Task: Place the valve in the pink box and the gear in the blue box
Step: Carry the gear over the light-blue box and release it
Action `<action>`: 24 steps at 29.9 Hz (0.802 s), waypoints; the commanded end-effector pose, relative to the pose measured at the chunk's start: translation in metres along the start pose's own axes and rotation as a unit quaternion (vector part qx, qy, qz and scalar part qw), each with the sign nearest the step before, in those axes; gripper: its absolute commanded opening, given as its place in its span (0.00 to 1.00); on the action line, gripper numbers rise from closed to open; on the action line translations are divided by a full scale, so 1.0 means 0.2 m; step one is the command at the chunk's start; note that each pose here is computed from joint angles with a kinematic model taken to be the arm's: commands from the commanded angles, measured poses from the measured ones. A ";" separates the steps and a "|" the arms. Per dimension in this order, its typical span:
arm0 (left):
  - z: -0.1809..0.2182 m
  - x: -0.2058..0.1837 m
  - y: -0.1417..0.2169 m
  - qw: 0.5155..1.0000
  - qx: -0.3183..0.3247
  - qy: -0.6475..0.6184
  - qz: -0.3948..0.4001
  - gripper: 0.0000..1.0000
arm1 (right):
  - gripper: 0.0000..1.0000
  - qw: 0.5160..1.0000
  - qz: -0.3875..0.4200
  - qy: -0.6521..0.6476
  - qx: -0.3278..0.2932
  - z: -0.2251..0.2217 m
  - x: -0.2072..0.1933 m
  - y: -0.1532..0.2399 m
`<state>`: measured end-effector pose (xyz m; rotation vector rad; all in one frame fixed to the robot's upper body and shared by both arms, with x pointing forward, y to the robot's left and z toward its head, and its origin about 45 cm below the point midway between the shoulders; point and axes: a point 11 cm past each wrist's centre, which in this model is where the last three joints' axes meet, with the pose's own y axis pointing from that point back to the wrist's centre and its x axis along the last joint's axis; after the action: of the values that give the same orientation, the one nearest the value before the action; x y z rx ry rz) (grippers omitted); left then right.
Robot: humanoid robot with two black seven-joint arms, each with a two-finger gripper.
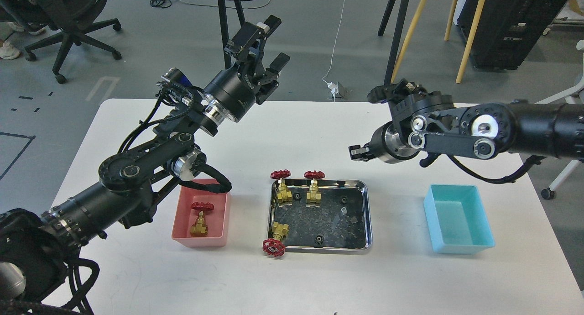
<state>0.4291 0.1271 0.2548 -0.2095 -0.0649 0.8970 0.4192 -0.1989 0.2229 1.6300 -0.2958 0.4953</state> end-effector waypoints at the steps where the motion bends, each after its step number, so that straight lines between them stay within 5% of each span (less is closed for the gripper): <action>1: 0.00 0.00 0.00 1.000 0.000 0.001 0.000 0.96 | 0.19 0.999 0.016 -0.040 -0.034 0.25 0.04 0.09; 15: -0.01 -0.04 -0.01 1.000 -0.002 0.007 -0.004 0.96 | 0.20 0.991 -0.008 -0.070 -0.112 0.75 -0.27 0.31; 24: -0.02 -0.05 -0.02 1.000 -0.002 0.010 -0.006 0.96 | 0.21 0.992 -0.058 -0.063 -0.090 0.68 -0.47 0.24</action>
<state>0.4263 0.1156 0.2530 -0.2211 -0.0495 0.8837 0.3404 -0.3519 0.2165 1.4835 -0.3482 0.2789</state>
